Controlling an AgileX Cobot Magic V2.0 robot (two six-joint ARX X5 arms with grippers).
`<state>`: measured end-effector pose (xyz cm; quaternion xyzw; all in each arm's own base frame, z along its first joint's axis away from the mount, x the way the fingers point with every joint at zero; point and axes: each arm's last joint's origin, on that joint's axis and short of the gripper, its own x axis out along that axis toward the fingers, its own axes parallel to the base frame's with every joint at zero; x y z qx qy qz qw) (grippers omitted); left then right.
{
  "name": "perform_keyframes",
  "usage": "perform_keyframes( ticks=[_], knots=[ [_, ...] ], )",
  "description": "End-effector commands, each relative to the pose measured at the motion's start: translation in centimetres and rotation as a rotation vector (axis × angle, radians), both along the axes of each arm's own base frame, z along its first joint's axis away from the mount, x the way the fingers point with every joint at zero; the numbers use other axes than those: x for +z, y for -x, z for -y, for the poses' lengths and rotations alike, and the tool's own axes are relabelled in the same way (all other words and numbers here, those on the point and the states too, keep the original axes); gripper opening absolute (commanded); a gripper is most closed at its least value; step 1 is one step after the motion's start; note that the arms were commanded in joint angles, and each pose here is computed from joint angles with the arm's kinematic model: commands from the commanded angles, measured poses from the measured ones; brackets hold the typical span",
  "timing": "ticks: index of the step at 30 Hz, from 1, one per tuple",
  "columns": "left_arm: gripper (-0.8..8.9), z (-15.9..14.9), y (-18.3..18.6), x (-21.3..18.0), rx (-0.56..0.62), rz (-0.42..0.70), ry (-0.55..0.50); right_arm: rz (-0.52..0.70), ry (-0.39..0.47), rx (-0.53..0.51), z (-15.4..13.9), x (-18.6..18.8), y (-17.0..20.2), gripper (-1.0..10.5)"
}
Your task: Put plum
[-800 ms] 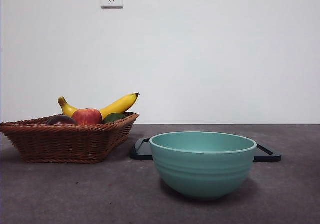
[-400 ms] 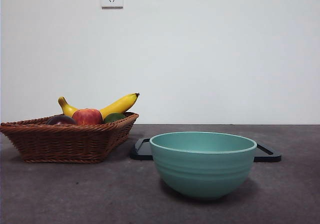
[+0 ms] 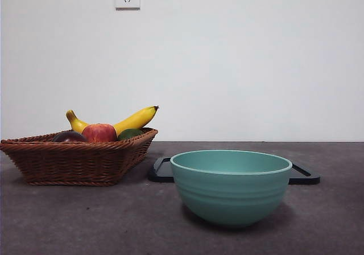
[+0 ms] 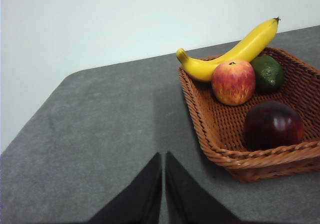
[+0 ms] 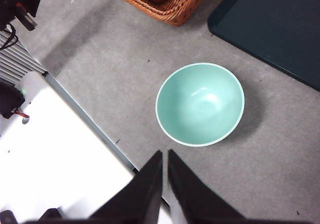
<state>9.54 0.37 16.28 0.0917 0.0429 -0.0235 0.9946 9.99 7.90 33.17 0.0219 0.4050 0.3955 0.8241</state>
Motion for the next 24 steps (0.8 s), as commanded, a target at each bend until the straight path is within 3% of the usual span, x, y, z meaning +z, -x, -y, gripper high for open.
perform_keyframes(
  ticks=[1, 4, 24],
  knots=[
    [0.1, -0.02, -0.07, -0.94, 0.003, -0.044, 0.015, 0.023, -0.006, 0.013, -0.14, 0.44, -0.06, 0.1],
    [0.1, -0.02, -0.01, -1.34, 0.003, -0.087, 0.018, 0.023, -0.006, 0.013, -0.14, 0.44, -0.06, 0.1],
    [0.1, -0.02, -0.01, -1.32, 0.003, -0.085, 0.02, 0.023, -0.006, 0.013, -0.14, 0.44, -0.06, 0.1]
  ],
)
